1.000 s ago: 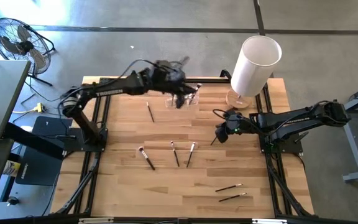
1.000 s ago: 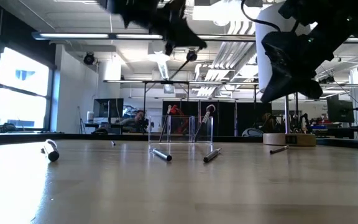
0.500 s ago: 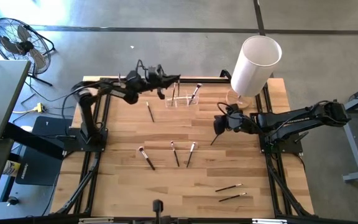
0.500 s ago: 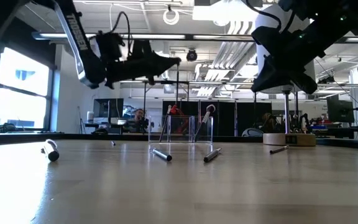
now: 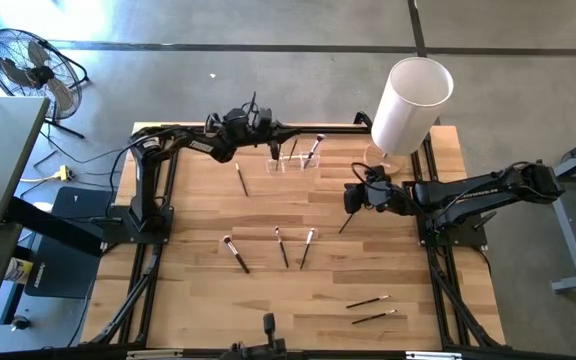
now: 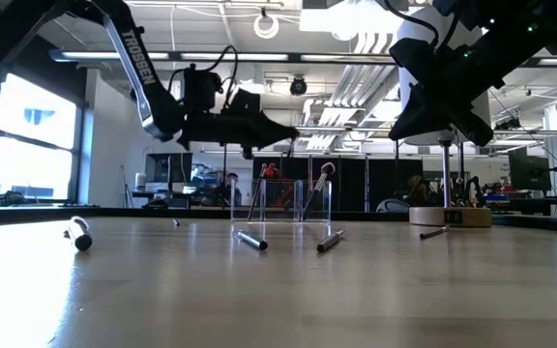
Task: Pick & Place Makeup Brushes
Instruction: Put the black lash brush into the transparent organizer, then put the black eyeshadow brush into the transparent organizer
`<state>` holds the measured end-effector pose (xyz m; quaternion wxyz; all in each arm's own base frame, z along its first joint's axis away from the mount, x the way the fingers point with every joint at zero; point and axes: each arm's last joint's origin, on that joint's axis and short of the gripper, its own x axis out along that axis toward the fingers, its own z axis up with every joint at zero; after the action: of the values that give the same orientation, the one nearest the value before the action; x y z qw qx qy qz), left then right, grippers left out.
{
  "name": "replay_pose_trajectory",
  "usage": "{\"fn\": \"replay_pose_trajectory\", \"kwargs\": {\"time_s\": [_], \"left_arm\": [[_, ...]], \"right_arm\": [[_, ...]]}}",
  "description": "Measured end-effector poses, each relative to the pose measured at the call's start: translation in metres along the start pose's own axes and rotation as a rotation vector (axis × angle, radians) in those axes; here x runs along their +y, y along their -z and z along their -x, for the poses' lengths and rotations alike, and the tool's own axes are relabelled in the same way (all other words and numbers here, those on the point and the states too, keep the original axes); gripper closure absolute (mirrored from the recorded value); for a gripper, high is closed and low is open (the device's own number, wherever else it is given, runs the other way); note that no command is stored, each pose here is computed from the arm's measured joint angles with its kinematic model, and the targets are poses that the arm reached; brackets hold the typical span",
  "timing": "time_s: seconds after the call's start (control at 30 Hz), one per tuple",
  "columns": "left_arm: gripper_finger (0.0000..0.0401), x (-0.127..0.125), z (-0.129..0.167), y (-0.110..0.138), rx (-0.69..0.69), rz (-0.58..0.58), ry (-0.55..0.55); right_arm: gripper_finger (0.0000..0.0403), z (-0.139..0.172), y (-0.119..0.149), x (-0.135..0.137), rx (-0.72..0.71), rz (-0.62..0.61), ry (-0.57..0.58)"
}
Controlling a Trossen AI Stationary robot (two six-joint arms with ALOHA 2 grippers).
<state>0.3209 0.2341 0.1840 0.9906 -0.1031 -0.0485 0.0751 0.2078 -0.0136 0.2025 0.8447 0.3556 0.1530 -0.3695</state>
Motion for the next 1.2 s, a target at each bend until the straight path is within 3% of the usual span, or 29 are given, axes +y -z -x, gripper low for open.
{"fn": "replay_pose_trajectory", "kwargs": {"time_s": [0.2, 0.5, 0.77, 0.93, 1.2], "left_arm": [[0.0364, 0.005, -0.009, -0.002, 0.098, 0.055, -0.004], [0.0295, 0.002, -0.024, -0.026, 0.108, 0.055, 0.167], [0.0277, -0.006, -0.023, -0.045, 0.233, 0.333, 0.142], [0.0289, -0.045, -0.018, -0.078, 0.260, 0.341, 0.100], [0.0366, -0.143, 0.016, -0.100, 0.486, 0.282, -0.248]], "right_arm": [[0.0402, 0.000, 0.000, -0.001, 0.007, 0.031, 0.004], [0.0401, 0.000, 0.004, -0.002, 0.091, 0.139, -0.027], [0.0401, 0.001, 0.009, 0.000, 0.225, 0.229, -0.125], [0.0402, 0.002, 0.015, -0.008, 0.330, 0.266, -0.082], [0.0400, 0.006, 0.023, -0.018, 0.427, 0.344, 0.000]]}}
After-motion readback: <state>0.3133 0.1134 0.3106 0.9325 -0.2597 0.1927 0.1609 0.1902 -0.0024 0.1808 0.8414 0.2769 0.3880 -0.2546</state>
